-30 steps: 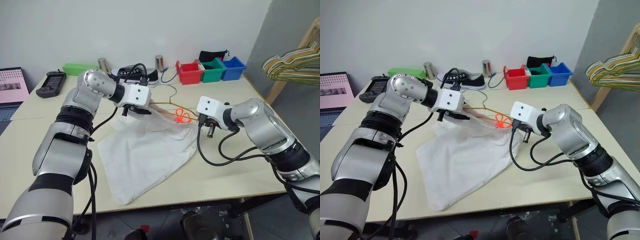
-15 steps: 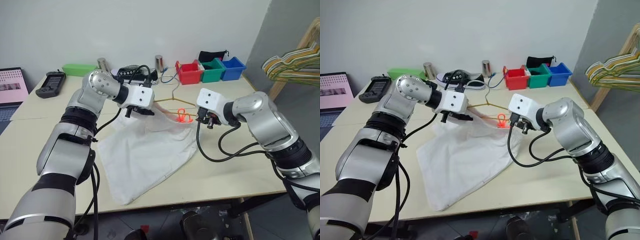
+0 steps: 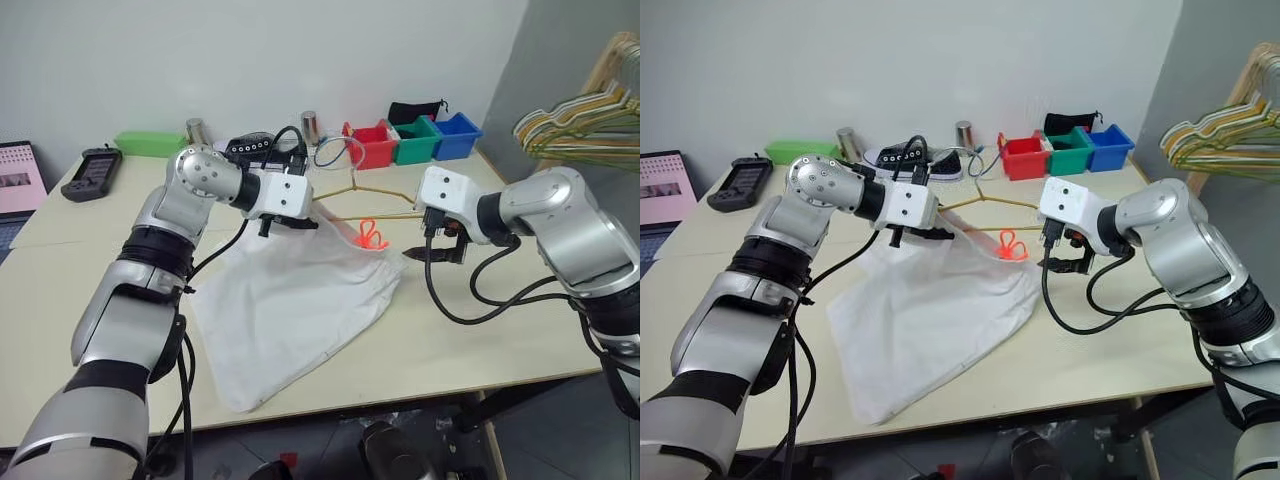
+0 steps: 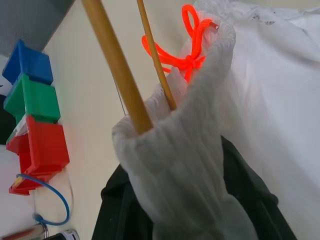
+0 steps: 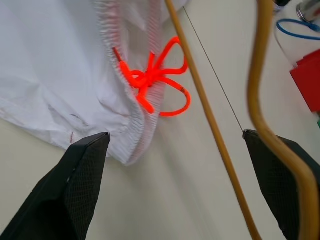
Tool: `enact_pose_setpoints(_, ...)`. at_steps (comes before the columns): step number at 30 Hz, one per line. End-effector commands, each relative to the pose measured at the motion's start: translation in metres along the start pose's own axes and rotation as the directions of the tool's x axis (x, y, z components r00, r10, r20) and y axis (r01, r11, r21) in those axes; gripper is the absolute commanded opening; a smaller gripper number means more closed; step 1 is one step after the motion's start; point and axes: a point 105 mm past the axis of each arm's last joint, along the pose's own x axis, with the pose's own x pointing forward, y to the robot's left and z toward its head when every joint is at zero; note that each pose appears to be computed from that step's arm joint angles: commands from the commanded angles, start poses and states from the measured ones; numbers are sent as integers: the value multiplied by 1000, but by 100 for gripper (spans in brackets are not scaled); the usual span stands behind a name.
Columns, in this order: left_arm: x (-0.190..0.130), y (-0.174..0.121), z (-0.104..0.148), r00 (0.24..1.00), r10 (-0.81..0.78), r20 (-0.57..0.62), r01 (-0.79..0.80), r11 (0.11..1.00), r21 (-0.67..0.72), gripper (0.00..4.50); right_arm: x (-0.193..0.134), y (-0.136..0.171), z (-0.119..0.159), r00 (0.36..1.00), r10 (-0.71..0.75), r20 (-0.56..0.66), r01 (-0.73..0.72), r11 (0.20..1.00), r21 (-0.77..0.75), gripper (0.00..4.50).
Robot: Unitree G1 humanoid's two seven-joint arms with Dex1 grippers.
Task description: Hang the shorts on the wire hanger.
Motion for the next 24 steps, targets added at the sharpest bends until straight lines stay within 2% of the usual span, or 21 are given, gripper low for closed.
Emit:
enact_pose_setpoints(1,-25,4,-12,997,62,-53,-64,997,-43,114,-14,-31,1,987,-158,13,158,987,23,446)
enact_pose_setpoints(7,-28,3,-11,996,64,-65,-66,997,-34,114,-2,-20,6,991,-130,32,130,992,5,446)
enact_pose_setpoints(12,-36,-3,-12,996,58,-72,-61,997,-42,114,9,7,-21,999,34,7,-35,968,250,446)
enact_pose_setpoints(17,-43,-11,-11,996,65,-61,-70,994,-85,114,41,44,-28,976,194,98,-216,825,522,446)
enact_pose_setpoints(24,-47,-16,-11,995,75,-71,-83,991,-109,114,82,59,-11,950,215,229,-314,651,692,446)
